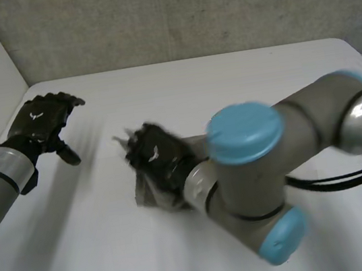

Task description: Fold the towel.

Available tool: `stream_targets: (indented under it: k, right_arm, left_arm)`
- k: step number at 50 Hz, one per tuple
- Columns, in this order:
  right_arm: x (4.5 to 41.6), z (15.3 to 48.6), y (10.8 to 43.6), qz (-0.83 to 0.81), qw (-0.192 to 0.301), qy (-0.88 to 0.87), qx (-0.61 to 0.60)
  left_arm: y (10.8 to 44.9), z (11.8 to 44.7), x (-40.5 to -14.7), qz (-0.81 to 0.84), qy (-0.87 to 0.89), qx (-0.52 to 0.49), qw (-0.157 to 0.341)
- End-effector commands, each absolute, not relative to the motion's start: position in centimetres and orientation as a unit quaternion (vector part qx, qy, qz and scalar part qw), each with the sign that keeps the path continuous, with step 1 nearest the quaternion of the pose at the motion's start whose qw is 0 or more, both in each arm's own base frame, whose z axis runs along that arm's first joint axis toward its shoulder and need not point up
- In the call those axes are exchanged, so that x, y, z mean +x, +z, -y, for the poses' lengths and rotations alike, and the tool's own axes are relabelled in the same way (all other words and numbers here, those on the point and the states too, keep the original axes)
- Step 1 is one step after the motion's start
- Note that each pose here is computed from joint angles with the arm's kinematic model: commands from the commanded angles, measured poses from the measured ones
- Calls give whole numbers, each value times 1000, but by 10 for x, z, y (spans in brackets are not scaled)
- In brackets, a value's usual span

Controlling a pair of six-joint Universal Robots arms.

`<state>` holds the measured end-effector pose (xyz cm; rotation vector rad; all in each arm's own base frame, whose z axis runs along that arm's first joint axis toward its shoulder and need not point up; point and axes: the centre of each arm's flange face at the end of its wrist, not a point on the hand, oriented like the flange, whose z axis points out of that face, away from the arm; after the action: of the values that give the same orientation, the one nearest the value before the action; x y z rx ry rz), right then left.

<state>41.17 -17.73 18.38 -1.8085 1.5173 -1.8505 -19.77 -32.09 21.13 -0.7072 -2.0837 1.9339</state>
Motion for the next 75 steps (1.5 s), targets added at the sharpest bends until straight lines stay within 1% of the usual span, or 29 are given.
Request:
stream_targets:
  k: [1,3,4,8,11,13,19,28,34,36,39,49,54,55,56,57,58,59,60,61,63,65,67,68,69,70,72,73,75]
  right_arm:
    - [354,200,228,-567,69,-636,-519]
    - [327,209,221,-605,65,-621,-494]
    - [327,209,221,-605,65,-621,-494]
    - [284,214,185,-659,81,-564,-491]
    - [273,218,179,-672,85,-554,-485]
    - [259,223,169,-689,94,-541,-473]
    - [252,227,154,-681,105,-554,-467]
    - [248,232,134,-686,102,-553,-462]
    - [247,233,126,-685,102,-554,-461]
    - [248,233,124,-685,101,-555,-461]
    - [249,233,125,-683,102,-556,-462]
    - [249,234,125,-683,101,-557,-462]
    - [248,234,125,-684,98,-557,-460]
    - [248,234,125,-685,97,-557,-460]
    - [248,234,125,-685,97,-557,-460]
    - [247,234,126,-684,97,-558,-460]
    - [247,234,126,-685,97,-558,-459]
    - [247,234,126,-685,97,-558,-459]
    - [247,234,127,-684,96,-558,-459]
    - [247,234,127,-684,96,-559,-459]
    - [247,234,127,-684,96,-559,-459]
    - [247,234,127,-684,95,-559,-459]
    - [248,234,128,-683,95,-559,-459]
    - [248,234,128,-683,95,-559,-459]
    - [248,234,128,-683,95,-559,-459]
    - [248,234,128,-683,95,-559,-459]
    - [248,233,129,-683,95,-560,-460]
    - [248,233,129,-683,95,-560,-460]
    - [248,233,128,-683,95,-560,-460]
  left_arm:
    - [225,310,-220,698,660,-224,166]
    - [227,302,-232,695,655,-224,193]
    - [227,302,-232,695,655,-224,193]
    - [223,283,-255,693,641,-242,224]
    - [221,278,-260,693,636,-249,230]
    - [214,269,-270,695,625,-261,241]
    - [194,256,-286,706,596,-283,256]
    - [166,259,-292,721,575,-288,259]
    - [151,270,-290,725,588,-278,226]
    - [146,273,-287,729,592,-279,202]
    - [144,275,-284,732,593,-280,185]
    - [135,268,-284,745,574,-286,185]
    - [139,277,-280,745,583,-275,169]
    - [142,285,-275,745,594,-267,148]
    - [142,285,-275,745,594,-267,148]
    - [144,297,-263,747,605,-252,110]
    - [146,312,-242,752,613,-235,59]
    - [146,312,-242,752,613,-235,58]
    - [149,322,-224,754,617,-226,17]
    - [154,326,-212,752,620,-224,-10]
    - [155,325,-207,751,618,-231,-21]
    - [156,321,-205,751,618,-234,-18]
    - [161,315,-207,747,620,-239,12]
    - [161,315,-207,747,620,-239,13]
    - [163,311,-211,745,621,-241,34]
    - [163,310,-211,745,621,-241,35]
    - [168,303,-219,744,621,-232,83]
    - [168,303,-219,744,621,-232,84]
    - [176,296,-234,738,622,-222,137]
